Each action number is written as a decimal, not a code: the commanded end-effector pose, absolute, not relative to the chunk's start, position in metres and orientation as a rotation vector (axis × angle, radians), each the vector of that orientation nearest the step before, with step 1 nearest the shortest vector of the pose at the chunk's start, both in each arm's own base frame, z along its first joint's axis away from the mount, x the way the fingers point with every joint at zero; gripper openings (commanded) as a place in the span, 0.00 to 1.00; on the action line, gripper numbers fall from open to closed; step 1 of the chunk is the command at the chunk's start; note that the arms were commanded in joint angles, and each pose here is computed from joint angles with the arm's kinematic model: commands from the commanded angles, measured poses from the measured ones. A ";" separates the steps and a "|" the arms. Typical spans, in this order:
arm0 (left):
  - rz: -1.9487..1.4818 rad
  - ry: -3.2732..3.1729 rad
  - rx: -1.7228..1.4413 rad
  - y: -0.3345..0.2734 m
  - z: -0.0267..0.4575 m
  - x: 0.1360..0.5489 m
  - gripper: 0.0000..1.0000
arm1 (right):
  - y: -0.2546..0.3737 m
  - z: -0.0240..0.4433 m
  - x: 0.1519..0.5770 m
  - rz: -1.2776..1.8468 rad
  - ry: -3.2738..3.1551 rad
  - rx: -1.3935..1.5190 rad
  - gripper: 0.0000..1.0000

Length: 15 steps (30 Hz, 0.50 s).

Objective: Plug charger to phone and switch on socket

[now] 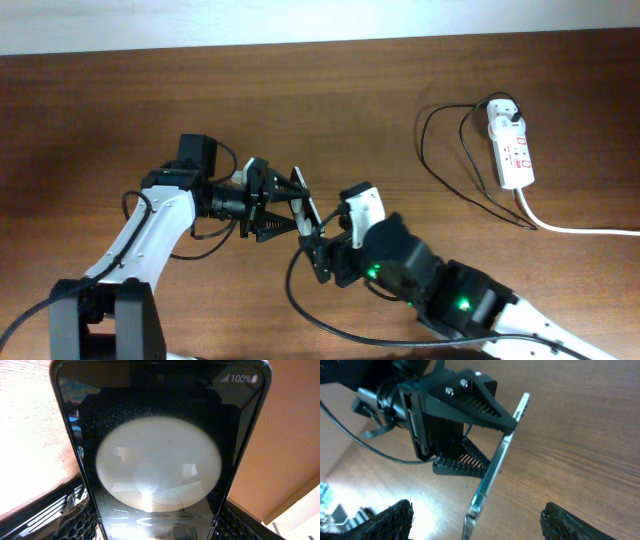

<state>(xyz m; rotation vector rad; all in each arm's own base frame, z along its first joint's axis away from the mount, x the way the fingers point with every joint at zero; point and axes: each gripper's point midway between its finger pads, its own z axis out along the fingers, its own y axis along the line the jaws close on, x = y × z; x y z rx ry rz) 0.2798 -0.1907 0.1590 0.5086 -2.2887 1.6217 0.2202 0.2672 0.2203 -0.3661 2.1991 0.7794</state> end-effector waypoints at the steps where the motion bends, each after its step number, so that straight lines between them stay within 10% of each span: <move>1: 1.680 -2.263 0.465 -0.192 0.168 0.279 0.72 | 0.273 0.211 0.234 0.708 2.222 -0.242 0.84; 15: 1.680 -2.264 0.465 -0.192 0.168 0.279 0.73 | 0.301 0.192 0.245 0.767 2.243 -0.226 0.50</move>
